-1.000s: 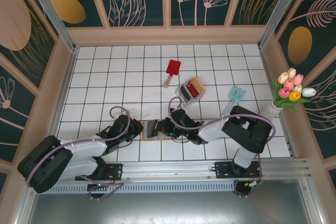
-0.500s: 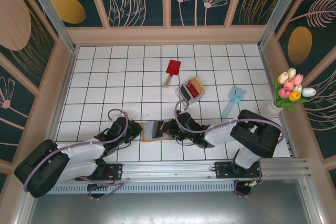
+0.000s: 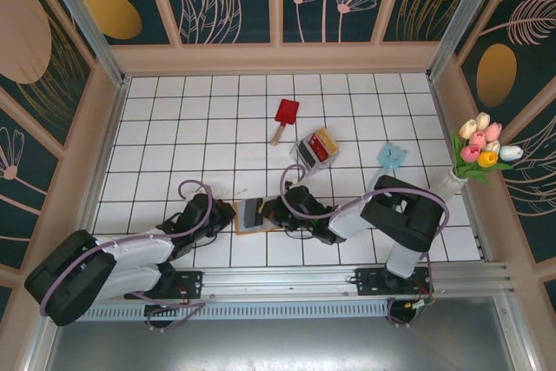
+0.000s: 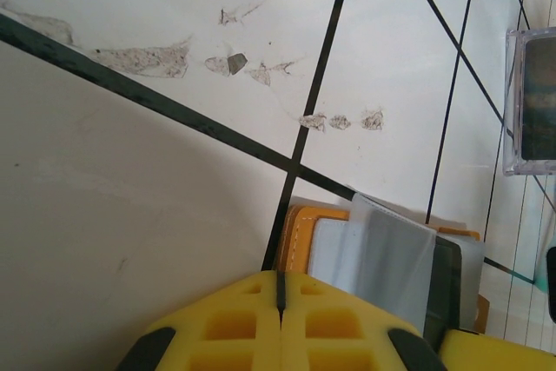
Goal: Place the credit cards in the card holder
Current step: Insert the credit card into the card slot.
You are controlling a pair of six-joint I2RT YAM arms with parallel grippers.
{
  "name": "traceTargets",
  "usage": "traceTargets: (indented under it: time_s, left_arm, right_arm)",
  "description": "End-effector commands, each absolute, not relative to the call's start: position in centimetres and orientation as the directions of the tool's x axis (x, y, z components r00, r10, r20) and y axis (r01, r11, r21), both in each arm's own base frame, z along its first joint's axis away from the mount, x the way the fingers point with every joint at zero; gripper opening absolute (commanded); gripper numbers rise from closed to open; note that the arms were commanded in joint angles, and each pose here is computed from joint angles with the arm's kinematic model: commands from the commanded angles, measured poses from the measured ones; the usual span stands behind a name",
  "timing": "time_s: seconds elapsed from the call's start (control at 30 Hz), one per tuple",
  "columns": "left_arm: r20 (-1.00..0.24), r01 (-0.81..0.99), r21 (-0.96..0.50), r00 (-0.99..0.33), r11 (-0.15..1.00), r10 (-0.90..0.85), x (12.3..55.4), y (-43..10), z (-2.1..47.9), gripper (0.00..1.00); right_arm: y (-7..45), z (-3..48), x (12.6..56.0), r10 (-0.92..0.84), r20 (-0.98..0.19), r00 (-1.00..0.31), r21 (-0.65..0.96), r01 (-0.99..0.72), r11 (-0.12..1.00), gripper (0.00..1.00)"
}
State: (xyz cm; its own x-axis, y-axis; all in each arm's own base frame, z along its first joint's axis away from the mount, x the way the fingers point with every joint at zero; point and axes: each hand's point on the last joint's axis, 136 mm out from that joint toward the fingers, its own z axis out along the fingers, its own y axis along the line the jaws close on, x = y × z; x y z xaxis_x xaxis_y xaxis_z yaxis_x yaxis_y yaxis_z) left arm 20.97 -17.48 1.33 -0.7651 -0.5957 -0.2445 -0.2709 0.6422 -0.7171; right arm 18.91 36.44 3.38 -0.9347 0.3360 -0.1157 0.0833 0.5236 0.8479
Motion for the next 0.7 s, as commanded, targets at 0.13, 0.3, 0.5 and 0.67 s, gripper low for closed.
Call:
traceTargets:
  time_s: [0.13,0.3,0.5,0.67]
  left_arm:
    - [-0.206,-0.319,-0.664,-0.791,0.676,-0.576,19.1,-16.5,-1.0,0.00]
    - [-0.206,-0.320,-0.664,-0.791,0.676,-0.576,19.1,-16.5,-1.1,0.00]
    - [-0.211,-0.317,-0.664,-0.789,0.677,-0.577,19.2,-16.5,-0.9,0.00]
    - [-0.219,-0.328,-0.657,-0.778,0.678,-0.589,19.2,-16.0,-0.9,0.00]
  right_arm:
    - [37.5,3.3,19.1,0.358,-0.137,-0.924,0.850,0.076,0.521,0.04]
    - [39.9,3.4,18.3,0.291,-0.108,-0.951,0.867,0.053,0.495,0.05]
    - [40.2,3.3,18.1,0.267,-0.121,-0.956,0.854,0.037,0.519,0.13]
    - [38.4,3.4,18.2,0.269,-0.163,-0.949,0.801,0.032,0.598,0.24]
